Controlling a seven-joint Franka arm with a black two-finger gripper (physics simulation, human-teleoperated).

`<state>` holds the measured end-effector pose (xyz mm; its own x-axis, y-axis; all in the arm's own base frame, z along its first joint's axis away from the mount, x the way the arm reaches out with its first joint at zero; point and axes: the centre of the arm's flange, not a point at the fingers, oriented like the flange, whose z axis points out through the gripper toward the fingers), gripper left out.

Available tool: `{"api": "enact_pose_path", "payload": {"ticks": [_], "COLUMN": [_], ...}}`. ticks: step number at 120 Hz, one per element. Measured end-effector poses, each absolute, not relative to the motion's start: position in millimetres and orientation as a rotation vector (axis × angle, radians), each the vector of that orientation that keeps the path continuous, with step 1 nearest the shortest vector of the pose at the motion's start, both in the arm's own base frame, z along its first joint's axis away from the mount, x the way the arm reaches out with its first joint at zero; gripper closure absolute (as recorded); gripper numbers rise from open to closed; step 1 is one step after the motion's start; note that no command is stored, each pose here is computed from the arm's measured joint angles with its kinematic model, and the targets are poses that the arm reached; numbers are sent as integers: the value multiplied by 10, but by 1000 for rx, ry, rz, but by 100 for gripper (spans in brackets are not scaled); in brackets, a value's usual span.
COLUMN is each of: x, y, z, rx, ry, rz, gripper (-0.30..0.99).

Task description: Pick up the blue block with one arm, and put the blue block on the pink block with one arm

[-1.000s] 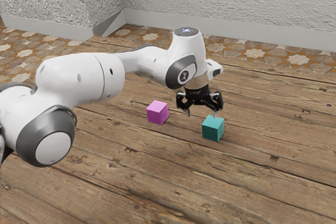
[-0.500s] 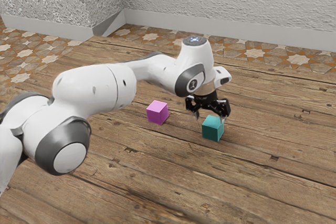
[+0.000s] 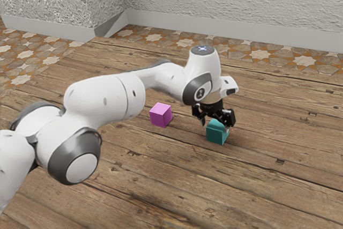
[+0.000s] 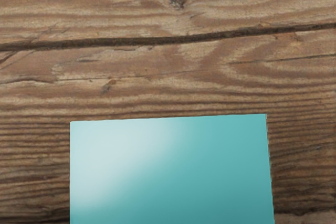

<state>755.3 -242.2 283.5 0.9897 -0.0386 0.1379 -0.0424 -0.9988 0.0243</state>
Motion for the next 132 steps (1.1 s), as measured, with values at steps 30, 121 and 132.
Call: {"api": "enact_pose_path", "payload": {"ticks": [30,121,132], "x": [7586,7614,7615], "y": [-2429,-2436,-2435], "z": [2789,2598,2598], "rx": [3106,3091,3093], "ry": [-111,-160,-154], "rz": [259,317,322], "gripper": [0,34,37]}}
